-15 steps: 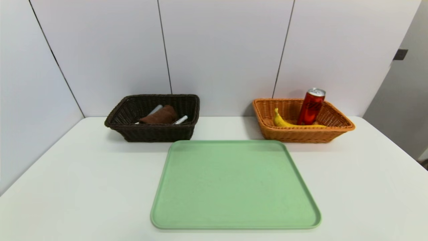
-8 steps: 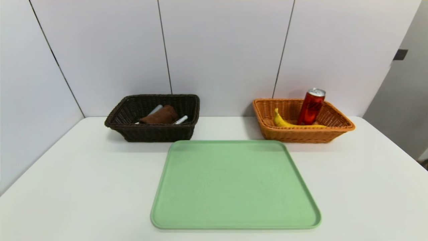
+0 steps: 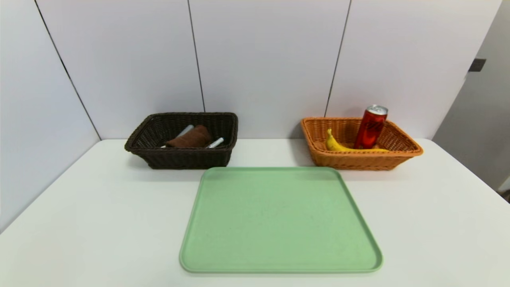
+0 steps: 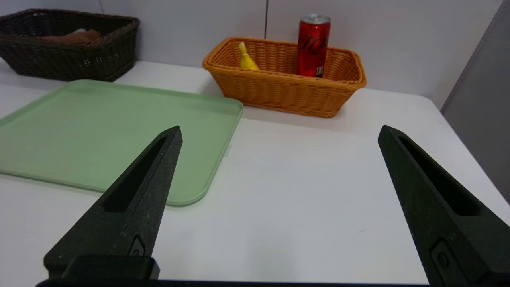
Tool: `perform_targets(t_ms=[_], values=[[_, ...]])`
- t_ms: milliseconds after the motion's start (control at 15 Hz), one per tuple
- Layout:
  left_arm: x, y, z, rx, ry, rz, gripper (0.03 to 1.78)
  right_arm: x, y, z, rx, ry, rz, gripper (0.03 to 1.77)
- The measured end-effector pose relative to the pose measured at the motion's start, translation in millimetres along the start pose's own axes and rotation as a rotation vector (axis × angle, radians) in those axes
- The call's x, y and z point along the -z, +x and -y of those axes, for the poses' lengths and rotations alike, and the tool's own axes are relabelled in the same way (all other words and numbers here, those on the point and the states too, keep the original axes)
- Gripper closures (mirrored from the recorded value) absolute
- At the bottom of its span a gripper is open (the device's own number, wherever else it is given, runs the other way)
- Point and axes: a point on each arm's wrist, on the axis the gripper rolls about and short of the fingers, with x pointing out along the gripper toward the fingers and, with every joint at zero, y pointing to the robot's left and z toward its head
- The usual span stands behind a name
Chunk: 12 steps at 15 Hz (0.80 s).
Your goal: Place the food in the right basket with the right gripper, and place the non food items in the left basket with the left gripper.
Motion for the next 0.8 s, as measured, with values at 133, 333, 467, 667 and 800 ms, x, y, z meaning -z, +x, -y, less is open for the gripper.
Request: perform_targets(t_ms=[133, 333, 467, 667, 800], values=[[7.0, 6.3, 2.3, -0.002, -0.001, 0.014, 0.12, 12.2, 3.1, 0.7, 0.032, -0.006, 0.044, 0.11], [15.2, 18.8, 6.2, -0.002, -0.011, 0.068, 0.12, 23.2, 4.3, 2.6, 0.128, -0.012, 0.078, 0.11], [18.6, 25.2, 9.3, 0.048, -0.015, 0.119, 0.12, 30.7, 4.6, 3.3, 0.168, -0.001, 0.023, 0.11], [22.4, 28.6, 11.6, 0.093, -0.017, 0.133, 0.12, 42.2, 4.3, 3.0, 0.176, 0.004, -0.085, 0.11], [23.8, 29.3, 13.3, 0.149, -0.027, 0.136, 0.12, 48.3, 3.2, 2.6, 0.173, 0.01, -0.139, 0.11]])
